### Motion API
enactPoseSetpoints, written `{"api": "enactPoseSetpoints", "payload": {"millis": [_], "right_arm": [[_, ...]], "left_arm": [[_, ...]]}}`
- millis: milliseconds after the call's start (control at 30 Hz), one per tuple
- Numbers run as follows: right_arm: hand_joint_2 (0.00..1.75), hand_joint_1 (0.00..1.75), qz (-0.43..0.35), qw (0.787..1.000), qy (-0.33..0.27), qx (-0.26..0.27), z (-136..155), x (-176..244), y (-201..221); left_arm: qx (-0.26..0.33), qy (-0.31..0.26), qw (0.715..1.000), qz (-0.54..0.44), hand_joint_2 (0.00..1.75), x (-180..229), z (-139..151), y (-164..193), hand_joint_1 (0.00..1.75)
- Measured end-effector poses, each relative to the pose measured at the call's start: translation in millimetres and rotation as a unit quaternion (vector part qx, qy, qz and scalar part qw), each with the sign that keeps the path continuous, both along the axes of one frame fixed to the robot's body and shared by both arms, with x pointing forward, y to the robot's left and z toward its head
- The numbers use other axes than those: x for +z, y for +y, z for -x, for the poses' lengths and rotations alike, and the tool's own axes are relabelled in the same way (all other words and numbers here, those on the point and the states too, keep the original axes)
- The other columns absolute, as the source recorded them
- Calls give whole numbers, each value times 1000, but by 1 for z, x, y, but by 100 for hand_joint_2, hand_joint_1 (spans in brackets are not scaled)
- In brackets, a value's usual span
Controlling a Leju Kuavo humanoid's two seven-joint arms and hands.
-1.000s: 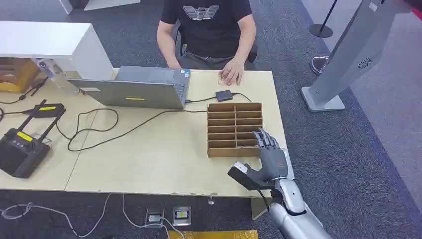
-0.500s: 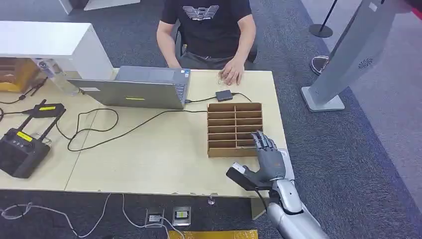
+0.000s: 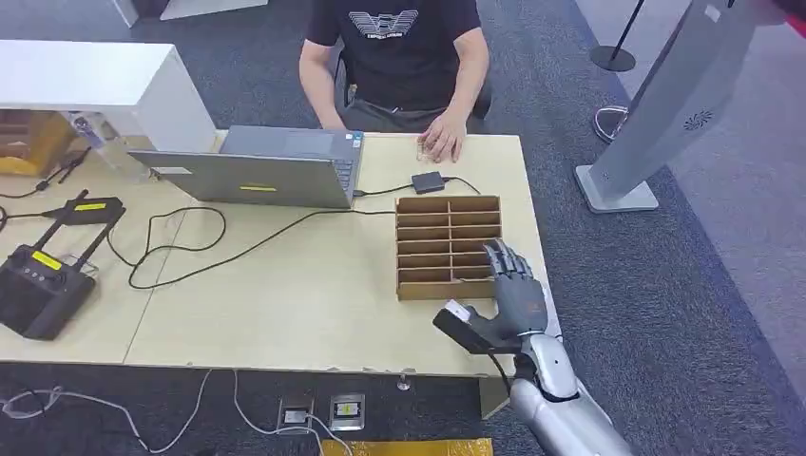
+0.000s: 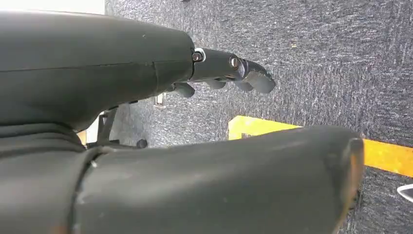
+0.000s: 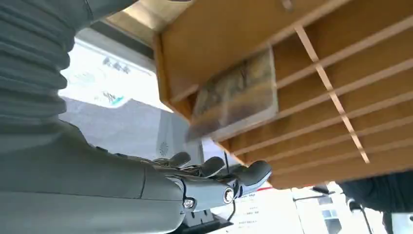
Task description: Pass the card to the sensor for recognition and then transmit it.
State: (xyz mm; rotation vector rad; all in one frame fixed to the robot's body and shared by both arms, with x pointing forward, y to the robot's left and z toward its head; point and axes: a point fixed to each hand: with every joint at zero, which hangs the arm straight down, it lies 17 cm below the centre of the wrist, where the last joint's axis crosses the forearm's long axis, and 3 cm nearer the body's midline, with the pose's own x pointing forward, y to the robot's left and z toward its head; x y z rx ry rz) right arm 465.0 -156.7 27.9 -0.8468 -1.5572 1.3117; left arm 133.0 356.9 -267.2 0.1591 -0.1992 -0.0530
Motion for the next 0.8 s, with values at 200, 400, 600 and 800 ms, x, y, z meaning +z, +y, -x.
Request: {"api": "enactPoseSetpoints", "payload": {"millis": [200, 400, 600, 800], "right_arm": [[175, 0, -5, 1000, -14, -3, -8, 22, 4], [175, 0, -13, 999, -30, -5, -10, 40, 2], [175, 0, -19, 999, -41, -2, -9, 50, 3], [175, 0, -20, 999, -46, -1, -8, 54, 2]], "left_arm": [[1, -1, 1000, -10, 0, 0, 0, 3, 0], [-4, -4, 1000, -11, 0, 0, 0, 1, 0], [-5, -4, 1000, -10, 0, 0, 0, 0, 0], [-8, -5, 1000, -9, 0, 0, -1, -2, 0]]}}
